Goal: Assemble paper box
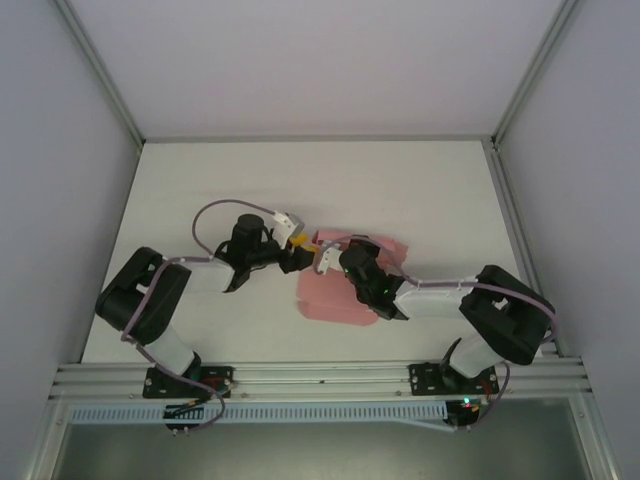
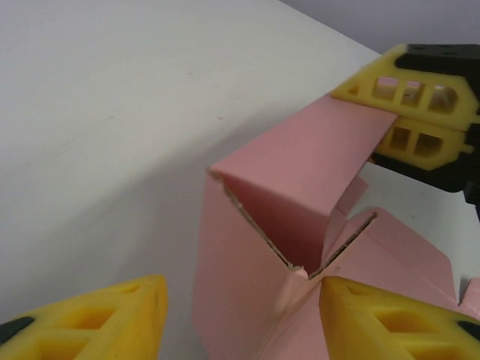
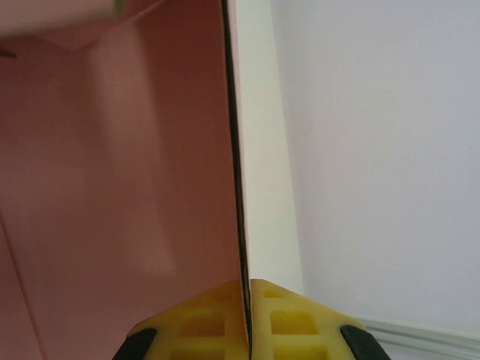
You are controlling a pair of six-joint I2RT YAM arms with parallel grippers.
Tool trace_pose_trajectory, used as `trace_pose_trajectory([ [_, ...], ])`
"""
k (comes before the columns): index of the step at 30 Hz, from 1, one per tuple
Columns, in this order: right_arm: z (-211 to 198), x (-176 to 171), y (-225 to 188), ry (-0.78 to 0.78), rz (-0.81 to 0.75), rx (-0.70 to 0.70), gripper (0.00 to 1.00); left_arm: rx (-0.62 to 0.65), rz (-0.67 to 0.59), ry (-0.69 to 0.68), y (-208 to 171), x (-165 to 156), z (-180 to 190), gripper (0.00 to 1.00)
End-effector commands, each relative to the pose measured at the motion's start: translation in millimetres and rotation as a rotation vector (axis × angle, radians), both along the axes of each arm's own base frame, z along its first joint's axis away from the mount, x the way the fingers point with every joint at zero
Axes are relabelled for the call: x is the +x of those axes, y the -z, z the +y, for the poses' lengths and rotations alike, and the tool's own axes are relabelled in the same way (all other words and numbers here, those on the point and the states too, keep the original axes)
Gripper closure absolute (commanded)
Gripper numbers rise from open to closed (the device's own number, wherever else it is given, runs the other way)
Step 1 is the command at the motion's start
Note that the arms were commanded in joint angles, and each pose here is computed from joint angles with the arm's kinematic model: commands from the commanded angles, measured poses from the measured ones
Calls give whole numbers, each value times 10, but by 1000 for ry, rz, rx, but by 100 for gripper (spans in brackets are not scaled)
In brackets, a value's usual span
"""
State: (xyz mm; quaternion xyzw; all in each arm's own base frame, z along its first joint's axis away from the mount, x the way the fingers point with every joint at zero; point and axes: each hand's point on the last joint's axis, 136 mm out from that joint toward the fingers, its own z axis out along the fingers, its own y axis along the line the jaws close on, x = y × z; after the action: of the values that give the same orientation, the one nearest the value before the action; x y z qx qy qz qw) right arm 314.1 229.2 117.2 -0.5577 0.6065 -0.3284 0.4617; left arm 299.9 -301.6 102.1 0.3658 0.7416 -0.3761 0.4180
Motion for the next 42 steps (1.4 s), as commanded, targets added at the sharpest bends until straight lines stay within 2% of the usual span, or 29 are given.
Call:
trace_pose_trajectory([
  [1, 60, -2, -124, 0, 2, 62, 100, 19, -18, 92, 36, -80, -130, 47],
  [3, 65, -2, -128, 0, 5, 68, 100, 28, -13, 96, 66, -88, -156, 49],
  [5, 82, -8, -145, -3, 11, 78, 100, 41, -7, 89, 117, -90, -173, 46],
  [9, 96, -44, -131, -8, 35, 74, 100, 125, -19, -55, 315, 72, -124, 41],
  [13, 61, -94, -59, -6, 69, 71, 100, 146, -49, -93, 363, 101, -175, 48],
  [16, 43, -132, -32, -6, 90, 89, 100, 138, -68, -136, 338, 170, -185, 61],
  [17, 44, -146, -16, -7, 102, 97, 100, 132, -77, -173, 310, 220, -173, 70],
  [19, 35, -170, 17, -6, 121, 103, 100, 125, -105, -205, 266, 257, -182, 76],
  [20, 30, -181, 38, -4, 131, 106, 100, 134, -128, -247, 249, 292, -180, 84],
  [22, 7, -194, 83, 5, 145, 98, 100, 161, -164, -297, 233, 339, -185, 91],
  [26, -14, -222, 111, 14, 160, 115, 100, 221, -168, -386, 316, 439, -156, 93],
  [28, 7, -245, 95, 6, 178, 148, 100, 262, -161, -443, 383, 489, -123, 85],
  [30, 9, -267, 97, 5, 201, 171, 100, 301, -165, -535, 443, 539, -40, 84],
  [33, -19, -286, 148, 13, 228, 173, 100, 335, -194, -684, 477, 615, 112, 88],
  [36, -19, -315, 175, 21, 269, 190, 100, 349, -207, -797, 488, 629, 253, 98],
  [39, -35, -332, 216, 34, 313, 224, 100, 375, -200, -870, 470, 667, 356, 100],
  [42, -68, -309, 222, 63, 325, 247, 100, 412, -198, -786, 523, 621, 255, 100],
])
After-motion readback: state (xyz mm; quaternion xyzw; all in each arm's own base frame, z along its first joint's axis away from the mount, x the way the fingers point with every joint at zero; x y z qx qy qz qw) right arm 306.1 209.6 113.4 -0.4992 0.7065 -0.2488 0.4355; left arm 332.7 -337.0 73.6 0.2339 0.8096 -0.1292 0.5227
